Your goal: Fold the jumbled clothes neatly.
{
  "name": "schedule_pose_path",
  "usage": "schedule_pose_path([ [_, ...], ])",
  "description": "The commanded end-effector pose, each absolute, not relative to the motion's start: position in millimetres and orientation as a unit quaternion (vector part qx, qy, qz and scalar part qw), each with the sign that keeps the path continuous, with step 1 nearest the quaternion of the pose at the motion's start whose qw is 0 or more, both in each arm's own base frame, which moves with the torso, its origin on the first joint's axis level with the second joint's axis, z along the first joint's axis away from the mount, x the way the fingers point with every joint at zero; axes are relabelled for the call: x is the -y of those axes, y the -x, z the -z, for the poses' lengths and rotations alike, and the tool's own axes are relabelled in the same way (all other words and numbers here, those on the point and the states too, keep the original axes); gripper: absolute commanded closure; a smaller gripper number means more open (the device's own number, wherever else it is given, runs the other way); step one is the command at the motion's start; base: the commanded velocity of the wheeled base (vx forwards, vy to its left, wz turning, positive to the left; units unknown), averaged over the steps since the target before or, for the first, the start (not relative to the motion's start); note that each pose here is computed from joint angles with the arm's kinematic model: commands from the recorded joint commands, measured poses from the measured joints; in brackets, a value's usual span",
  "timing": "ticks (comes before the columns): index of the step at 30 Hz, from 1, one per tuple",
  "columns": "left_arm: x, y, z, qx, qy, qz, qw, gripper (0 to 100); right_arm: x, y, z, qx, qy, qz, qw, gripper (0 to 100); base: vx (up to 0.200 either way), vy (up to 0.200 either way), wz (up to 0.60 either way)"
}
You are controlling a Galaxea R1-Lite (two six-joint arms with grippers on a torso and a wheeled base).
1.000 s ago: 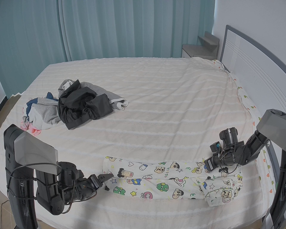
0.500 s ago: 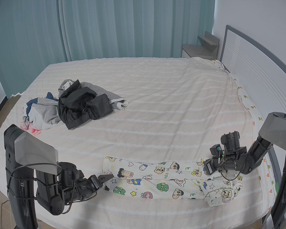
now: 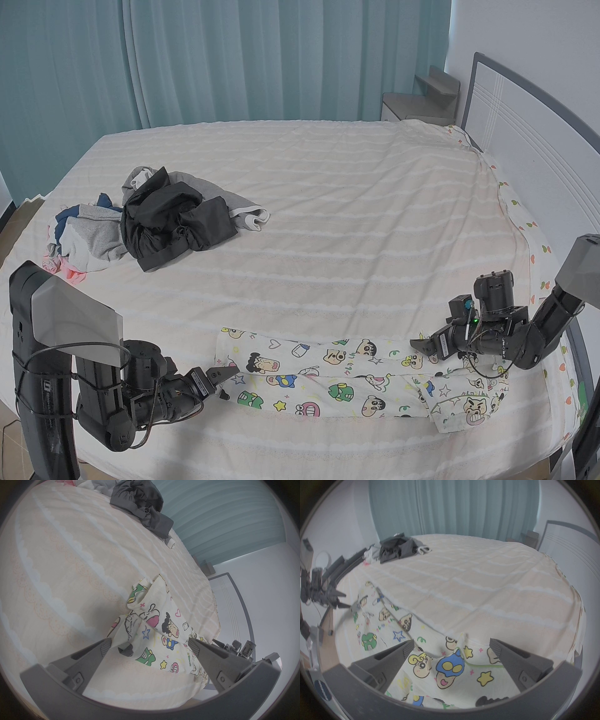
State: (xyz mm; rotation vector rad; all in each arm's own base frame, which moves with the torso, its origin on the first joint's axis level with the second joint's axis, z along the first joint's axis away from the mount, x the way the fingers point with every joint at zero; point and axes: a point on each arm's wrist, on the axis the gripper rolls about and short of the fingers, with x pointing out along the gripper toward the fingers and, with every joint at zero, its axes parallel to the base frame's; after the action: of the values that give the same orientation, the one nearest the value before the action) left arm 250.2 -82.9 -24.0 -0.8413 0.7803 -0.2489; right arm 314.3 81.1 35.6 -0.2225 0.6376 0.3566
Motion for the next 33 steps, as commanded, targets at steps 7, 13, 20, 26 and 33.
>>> schedule_pose_path([
  [7, 83.1, -251.0, 24.1, -0.363, 0.395, 0.121, 0.835, 0, -45.8, -293.0, -43.5, -0.335, 0.001, -0.155, 0.93, 0, 0.0, 0.0, 0.0],
  [13, 83.1, -251.0, 24.1, -0.363, 0.395, 0.121, 0.836, 0, -43.1, -294.7, -31.6, -0.36, -0.048, -0.138, 0.921, 0, 0.0, 0.0, 0.0],
  [20, 83.1, -251.0, 24.1, -0.363, 0.395, 0.121, 0.836, 0, -30.9, -303.1, -1.3, -0.384, -0.057, -0.115, 0.914, 0, 0.0, 0.0, 0.0],
  [26, 83.5, -250.8, 24.1, -0.363, 0.394, 0.122, 0.836, 0, -28.9, -291.2, 5.0, -0.394, -0.055, -0.111, 0.911, 0, 0.0, 0.0, 0.0],
  [33, 83.1, -251.0, 24.1, -0.363, 0.395, 0.121, 0.836, 0, -25.1, -277.1, 4.3, -0.402, -0.056, -0.106, 0.908, 0, 0.0, 0.0, 0.0],
])
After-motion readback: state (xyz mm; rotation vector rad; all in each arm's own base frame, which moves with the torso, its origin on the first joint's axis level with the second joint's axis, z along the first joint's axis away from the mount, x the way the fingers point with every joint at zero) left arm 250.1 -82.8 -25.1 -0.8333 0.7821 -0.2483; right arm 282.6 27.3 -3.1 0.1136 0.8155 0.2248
